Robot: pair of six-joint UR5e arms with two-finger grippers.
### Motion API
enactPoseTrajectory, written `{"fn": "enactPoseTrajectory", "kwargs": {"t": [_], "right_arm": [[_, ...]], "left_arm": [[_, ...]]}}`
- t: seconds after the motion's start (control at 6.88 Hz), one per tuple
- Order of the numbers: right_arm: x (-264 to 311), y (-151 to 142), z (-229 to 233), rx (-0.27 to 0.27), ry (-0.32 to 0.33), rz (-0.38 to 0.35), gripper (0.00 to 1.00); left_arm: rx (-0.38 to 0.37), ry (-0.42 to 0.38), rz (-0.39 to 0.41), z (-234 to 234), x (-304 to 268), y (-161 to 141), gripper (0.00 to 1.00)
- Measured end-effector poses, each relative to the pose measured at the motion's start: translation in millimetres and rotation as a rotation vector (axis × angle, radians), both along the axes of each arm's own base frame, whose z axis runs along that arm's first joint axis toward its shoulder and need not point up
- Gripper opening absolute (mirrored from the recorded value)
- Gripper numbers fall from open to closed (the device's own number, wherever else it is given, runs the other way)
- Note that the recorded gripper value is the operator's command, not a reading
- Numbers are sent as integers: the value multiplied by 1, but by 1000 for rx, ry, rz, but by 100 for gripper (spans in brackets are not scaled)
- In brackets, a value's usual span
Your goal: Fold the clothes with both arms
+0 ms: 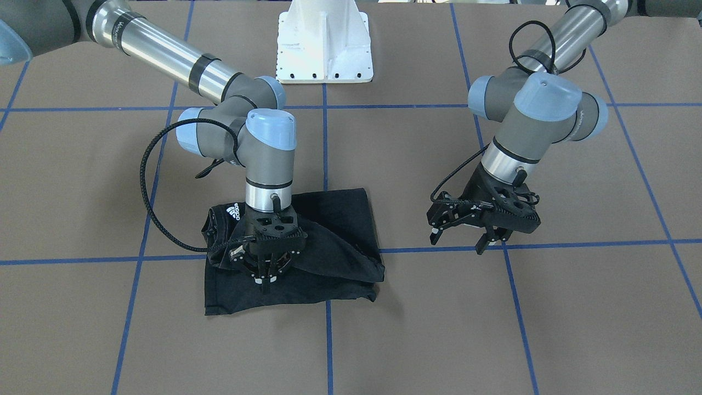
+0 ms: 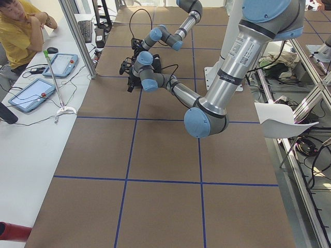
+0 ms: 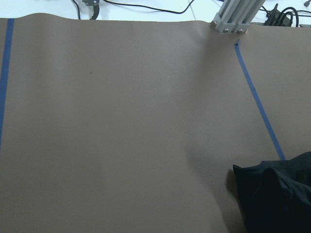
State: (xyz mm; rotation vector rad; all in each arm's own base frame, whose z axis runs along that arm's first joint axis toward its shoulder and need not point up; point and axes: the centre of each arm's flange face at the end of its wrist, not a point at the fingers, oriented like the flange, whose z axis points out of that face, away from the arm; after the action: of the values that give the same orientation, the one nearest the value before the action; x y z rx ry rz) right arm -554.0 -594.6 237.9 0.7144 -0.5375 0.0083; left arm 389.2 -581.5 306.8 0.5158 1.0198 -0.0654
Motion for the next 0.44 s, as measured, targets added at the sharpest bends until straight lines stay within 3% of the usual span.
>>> {"fn": "enactPoseTrajectory", "kwargs": {"t": [0.15, 0.29, 0.44], "right_arm": [[2, 10, -19, -39, -57, -21, 39], [-1, 39, -42, -106, -101, -22, 61], [-9, 77, -57, -155, -110, -22, 29]], "left_arm": [[0, 0, 0, 0, 0, 0, 100], [1, 1, 0, -1, 0, 0, 100], [3, 4, 0, -2, -1, 2, 100]]}}
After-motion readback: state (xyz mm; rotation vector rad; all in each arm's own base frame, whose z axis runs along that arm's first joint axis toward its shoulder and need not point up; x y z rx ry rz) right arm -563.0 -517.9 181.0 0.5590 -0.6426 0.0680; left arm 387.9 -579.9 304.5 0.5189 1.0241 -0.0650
